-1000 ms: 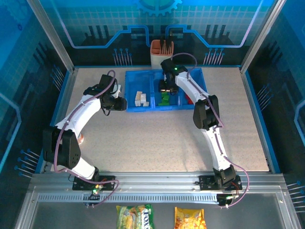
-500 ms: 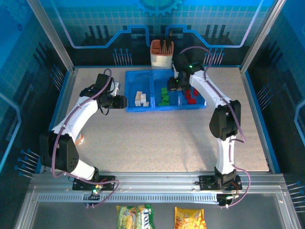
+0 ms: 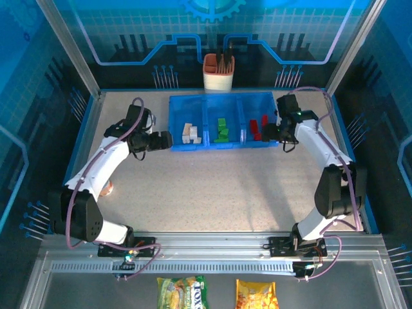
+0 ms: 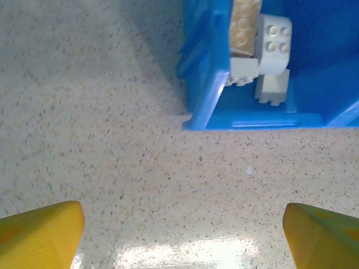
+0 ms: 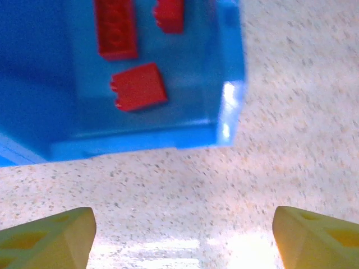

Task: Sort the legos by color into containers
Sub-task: Reset both arms

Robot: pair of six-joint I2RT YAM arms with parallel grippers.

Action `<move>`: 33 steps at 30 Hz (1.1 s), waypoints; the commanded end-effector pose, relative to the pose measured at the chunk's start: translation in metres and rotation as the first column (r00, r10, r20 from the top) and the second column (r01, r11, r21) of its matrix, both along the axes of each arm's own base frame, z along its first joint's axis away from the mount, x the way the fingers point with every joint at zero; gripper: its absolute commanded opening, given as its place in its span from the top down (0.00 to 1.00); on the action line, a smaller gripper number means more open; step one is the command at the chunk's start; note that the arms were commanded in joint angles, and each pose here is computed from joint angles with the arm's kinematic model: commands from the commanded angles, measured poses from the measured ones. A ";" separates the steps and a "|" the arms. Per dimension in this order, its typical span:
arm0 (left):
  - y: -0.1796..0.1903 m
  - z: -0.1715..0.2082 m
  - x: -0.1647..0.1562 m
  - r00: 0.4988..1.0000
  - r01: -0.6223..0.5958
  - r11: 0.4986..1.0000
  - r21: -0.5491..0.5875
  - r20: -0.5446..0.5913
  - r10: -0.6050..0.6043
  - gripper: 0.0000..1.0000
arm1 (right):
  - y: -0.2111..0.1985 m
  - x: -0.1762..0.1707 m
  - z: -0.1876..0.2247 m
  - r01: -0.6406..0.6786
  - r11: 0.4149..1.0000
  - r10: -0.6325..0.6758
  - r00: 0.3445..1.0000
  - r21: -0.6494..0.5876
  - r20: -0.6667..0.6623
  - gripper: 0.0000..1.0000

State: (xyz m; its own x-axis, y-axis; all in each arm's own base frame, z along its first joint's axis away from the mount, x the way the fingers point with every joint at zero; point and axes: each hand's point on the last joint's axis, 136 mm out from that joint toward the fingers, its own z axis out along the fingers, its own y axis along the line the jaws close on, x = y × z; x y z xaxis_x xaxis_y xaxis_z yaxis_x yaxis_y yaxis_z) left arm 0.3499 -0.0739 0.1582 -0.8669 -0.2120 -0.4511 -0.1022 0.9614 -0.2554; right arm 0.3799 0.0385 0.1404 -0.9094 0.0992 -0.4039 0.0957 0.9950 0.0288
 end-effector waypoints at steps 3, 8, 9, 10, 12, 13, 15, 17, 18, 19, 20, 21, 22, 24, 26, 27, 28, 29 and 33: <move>0.024 -0.013 0.002 0.989 -0.140 0.989 0.046 0.054 0.137 0.01 | -0.033 0.002 -0.008 0.096 0.992 -0.085 0.987 -0.078 0.133 0.00; 0.055 -0.027 0.003 0.967 -0.243 0.955 0.171 0.121 0.224 0.01 | -0.072 0.002 -0.024 0.249 0.944 -0.197 0.951 -0.216 0.237 0.00; 0.061 -0.029 0.004 0.962 -0.262 0.944 0.201 0.136 0.238 0.01 | -0.075 0.003 -0.027 0.262 0.938 -0.201 0.944 -0.228 0.261 0.00; 0.068 -0.031 0.005 0.956 -0.282 0.930 0.236 0.155 0.251 0.01 | -0.077 0.006 -0.029 0.267 0.936 -0.193 0.935 -0.231 0.298 0.00; 0.081 -0.034 0.007 0.944 -0.312 0.903 0.296 0.200 0.261 0.01 | -0.075 0.010 -0.037 0.248 0.943 -0.160 0.922 -0.221 0.351 0.00; 0.086 -0.034 0.011 0.937 -0.325 0.891 0.318 0.236 0.258 0.01 | -0.071 0.013 -0.041 0.223 0.951 -0.129 0.914 -0.212 0.384 0.00; 0.090 -0.037 0.015 0.930 -0.322 0.881 0.346 0.288 0.228 0.01 | -0.064 0.017 -0.046 0.192 0.961 -0.087 0.894 -0.199 0.439 0.00; 0.088 -0.039 0.022 0.921 -0.296 0.885 0.359 0.351 0.166 0.01 | -0.060 0.018 -0.050 0.171 0.965 -0.054 0.871 -0.199 0.488 0.00; 0.087 -0.039 0.025 0.913 -0.288 0.888 0.360 0.384 0.141 0.01 | -0.059 0.022 -0.044 0.174 0.964 -0.044 0.852 -0.202 0.522 0.00; 0.087 -0.038 0.027 0.901 -0.285 0.886 0.365 0.417 0.118 0.01 | -0.057 0.022 -0.042 0.166 0.963 -0.027 0.844 -0.213 0.536 0.00; 0.088 -0.037 0.029 0.887 -0.290 0.883 0.369 0.449 0.104 0.01 | -0.056 0.023 -0.039 0.169 0.961 -0.019 0.831 -0.220 0.556 0.00; 0.088 -0.038 0.031 0.878 -0.294 0.881 0.371 0.470 0.095 0.01 | -0.054 0.023 -0.036 0.162 0.961 -0.004 0.818 -0.223 0.576 0.00; 0.088 -0.039 0.033 0.868 -0.295 0.880 0.371 0.490 0.085 0.01 | -0.051 0.024 -0.033 0.147 0.963 0.017 0.802 -0.224 0.597 0.00; 0.085 -0.043 0.036 0.852 -0.288 0.890 0.355 0.519 0.069 0.01 | -0.043 0.027 -0.030 0.105 0.967 0.064 0.783 -0.233 0.619 0.00; 0.078 -0.047 0.040 0.828 -0.265 0.909 0.322 0.560 0.043 0.01 | -0.029 0.028 -0.031 0.021 0.973 0.138 0.748 -0.230 0.650 0.00; 0.075 -0.048 0.042 0.811 -0.251 0.915 0.316 0.585 0.020 0.01 | -0.023 0.026 -0.032 -0.009 0.973 0.165 0.725 -0.230 0.669 0.00; 0.073 -0.047 0.043 0.810 -0.242 0.917 0.316 0.586 0.012 0.01 | -0.020 0.024 -0.032 -0.021 0.971 0.181 0.707 -0.236 0.684 0.00; 0.071 -0.045 0.045 0.797 -0.233 0.921 0.312 0.603 -0.002 0.01 | -0.019 0.022 -0.031 -0.022 0.971 0.184 0.698 -0.236 0.692 0.00; 0.069 -0.050 0.049 0.759 -0.186 0.943 0.276 0.650 -0.040 0.01 | -0.015 0.016 -0.031 -0.053 0.975 0.196 0.668 -0.217 0.718 0.00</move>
State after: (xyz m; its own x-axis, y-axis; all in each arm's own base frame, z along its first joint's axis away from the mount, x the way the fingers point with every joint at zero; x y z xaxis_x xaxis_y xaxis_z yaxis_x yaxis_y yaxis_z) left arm 0.3847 -0.0028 0.0879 -0.4615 -0.0221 -0.8869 -0.1541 0.9865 0.0556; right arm 0.3854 0.0127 0.0771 -0.4577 -0.1099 -0.8823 0.0341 0.9894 -0.1409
